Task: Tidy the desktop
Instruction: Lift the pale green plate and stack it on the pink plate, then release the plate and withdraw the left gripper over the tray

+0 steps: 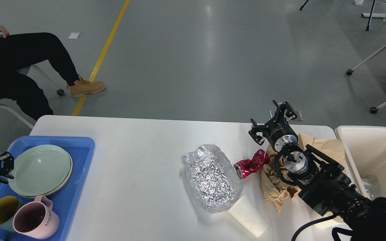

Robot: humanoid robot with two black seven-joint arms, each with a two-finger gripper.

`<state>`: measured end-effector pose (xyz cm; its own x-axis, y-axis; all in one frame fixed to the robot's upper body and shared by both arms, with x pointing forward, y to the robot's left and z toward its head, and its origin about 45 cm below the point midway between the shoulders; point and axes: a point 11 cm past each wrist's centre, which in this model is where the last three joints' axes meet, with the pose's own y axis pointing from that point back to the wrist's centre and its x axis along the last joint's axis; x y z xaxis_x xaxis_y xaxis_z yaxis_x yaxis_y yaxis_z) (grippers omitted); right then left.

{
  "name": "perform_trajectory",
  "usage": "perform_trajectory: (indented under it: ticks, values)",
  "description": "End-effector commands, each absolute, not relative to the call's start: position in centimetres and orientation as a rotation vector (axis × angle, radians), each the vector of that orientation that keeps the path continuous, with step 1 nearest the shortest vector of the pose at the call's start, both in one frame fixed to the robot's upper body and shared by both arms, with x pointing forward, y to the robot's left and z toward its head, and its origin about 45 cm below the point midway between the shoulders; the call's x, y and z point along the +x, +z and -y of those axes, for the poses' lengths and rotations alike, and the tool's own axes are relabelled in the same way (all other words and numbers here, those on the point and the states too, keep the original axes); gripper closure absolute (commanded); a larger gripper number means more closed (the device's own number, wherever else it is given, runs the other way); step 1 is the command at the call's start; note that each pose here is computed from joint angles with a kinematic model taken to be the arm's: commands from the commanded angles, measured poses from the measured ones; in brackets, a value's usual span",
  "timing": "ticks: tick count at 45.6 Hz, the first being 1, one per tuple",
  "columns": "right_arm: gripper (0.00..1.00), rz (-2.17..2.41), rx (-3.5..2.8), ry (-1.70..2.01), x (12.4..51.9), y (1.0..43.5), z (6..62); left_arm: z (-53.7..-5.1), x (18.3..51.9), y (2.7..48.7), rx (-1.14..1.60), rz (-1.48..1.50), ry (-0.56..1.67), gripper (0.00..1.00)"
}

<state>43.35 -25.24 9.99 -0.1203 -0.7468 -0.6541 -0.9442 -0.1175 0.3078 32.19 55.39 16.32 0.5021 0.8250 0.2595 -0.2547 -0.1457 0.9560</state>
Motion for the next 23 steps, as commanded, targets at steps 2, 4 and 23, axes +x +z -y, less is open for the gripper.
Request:
perform_trajectory:
  ticks: [2, 4, 23]
  values:
    - [0.00, -1.887, -1.884, 1.072, 43.4, 10.0, 25.2, -55.3, 32.4, 16.3, 1.422, -0.522, 1.035, 0.69]
    - [0.00, -1.887, -1.884, 1.072, 43.4, 10.0, 25.2, -55.4, 32.5, 16.3, 1.420, -0.516, 1.043, 0.63]
    - [0.00, -1.887, -1.884, 1.072, 43.4, 10.0, 25.2, -58.9, 36.0, 21.4, 1.403, -0.329, 1.360, 0.03]
